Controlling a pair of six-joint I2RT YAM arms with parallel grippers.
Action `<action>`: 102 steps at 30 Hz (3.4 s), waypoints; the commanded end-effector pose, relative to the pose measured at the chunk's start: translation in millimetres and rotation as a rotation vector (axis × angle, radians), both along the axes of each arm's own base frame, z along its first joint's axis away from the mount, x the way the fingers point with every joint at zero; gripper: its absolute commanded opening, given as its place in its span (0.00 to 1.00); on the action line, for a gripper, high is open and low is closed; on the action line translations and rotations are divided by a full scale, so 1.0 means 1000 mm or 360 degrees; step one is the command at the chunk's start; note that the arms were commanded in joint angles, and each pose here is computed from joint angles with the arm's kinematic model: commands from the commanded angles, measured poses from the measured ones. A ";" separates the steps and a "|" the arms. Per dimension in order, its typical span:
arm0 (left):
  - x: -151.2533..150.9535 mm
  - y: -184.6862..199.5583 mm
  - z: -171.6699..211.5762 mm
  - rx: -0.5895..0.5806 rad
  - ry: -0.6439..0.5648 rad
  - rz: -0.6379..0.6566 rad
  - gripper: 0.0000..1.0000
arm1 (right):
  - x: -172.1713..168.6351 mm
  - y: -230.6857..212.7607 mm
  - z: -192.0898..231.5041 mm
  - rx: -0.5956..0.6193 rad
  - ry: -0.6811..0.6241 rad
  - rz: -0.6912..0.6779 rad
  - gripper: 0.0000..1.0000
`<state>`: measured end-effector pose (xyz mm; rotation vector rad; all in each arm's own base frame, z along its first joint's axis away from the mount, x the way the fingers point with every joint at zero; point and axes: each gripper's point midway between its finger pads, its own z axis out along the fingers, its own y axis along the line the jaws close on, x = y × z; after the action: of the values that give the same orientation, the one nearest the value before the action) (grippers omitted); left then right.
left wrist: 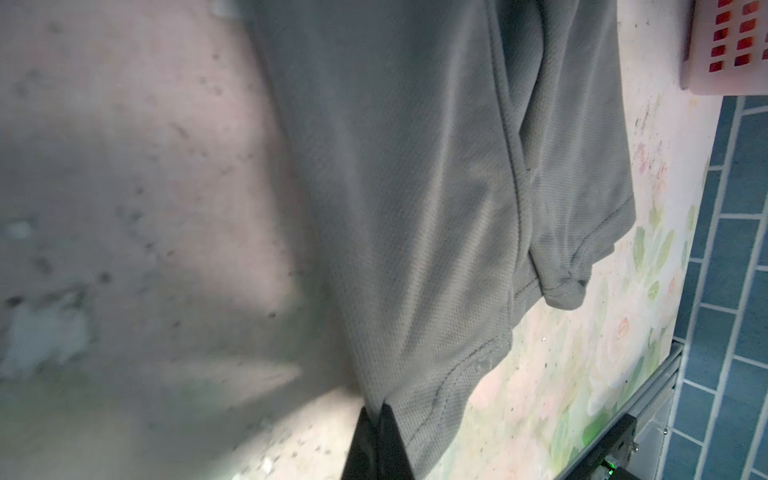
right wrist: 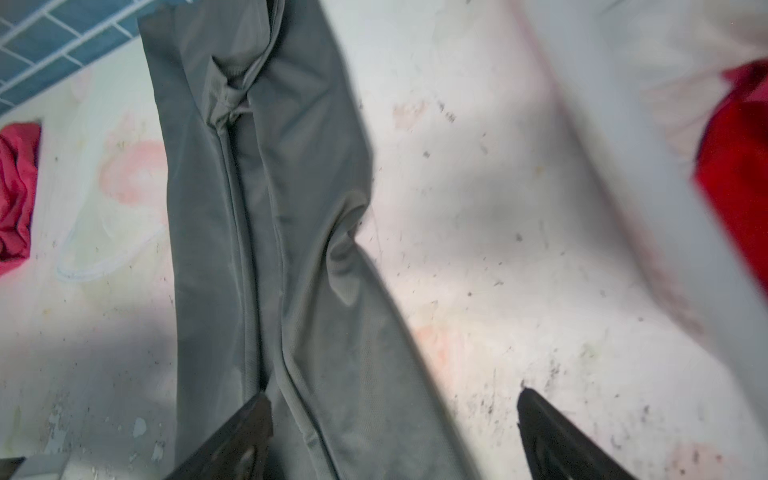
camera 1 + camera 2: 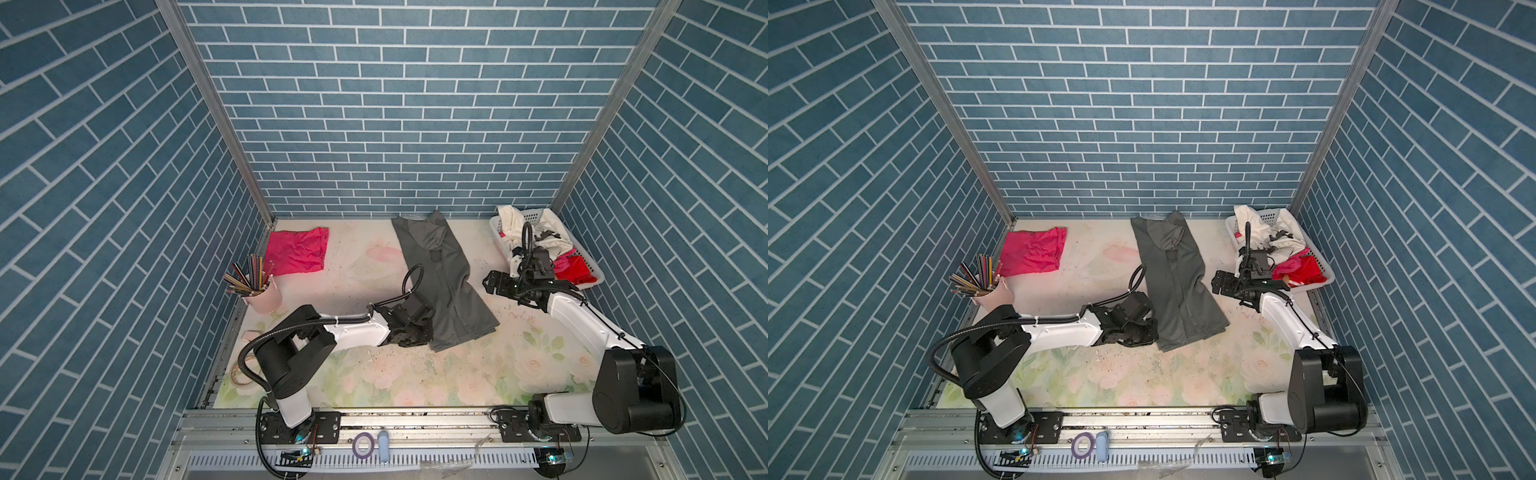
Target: Fold and stack the t-shirts
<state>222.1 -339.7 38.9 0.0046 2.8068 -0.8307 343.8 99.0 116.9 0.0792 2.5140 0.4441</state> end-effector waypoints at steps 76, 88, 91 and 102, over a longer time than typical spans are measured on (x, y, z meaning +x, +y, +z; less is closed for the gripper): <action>-0.080 0.102 -0.045 -0.0003 0.0309 -0.0089 0.37 | -0.215 0.073 -0.112 0.0224 0.0658 0.0207 0.33; -0.076 0.086 -0.029 -0.0080 0.0233 -0.0125 0.00 | -0.208 0.068 -0.092 0.0189 0.0584 0.0176 0.00; -0.073 0.084 -0.018 -0.0101 0.0207 -0.0125 0.00 | -0.207 0.067 -0.085 0.0184 0.0562 0.0173 0.00; -0.067 0.066 0.031 -0.0314 0.0145 -0.0054 0.00 | -0.197 0.080 -0.046 0.0255 0.0457 0.0234 0.00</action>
<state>151.1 -268.2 56.8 0.0206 2.8174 -1.1120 145.0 180.8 61.6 0.0404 2.7809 0.7721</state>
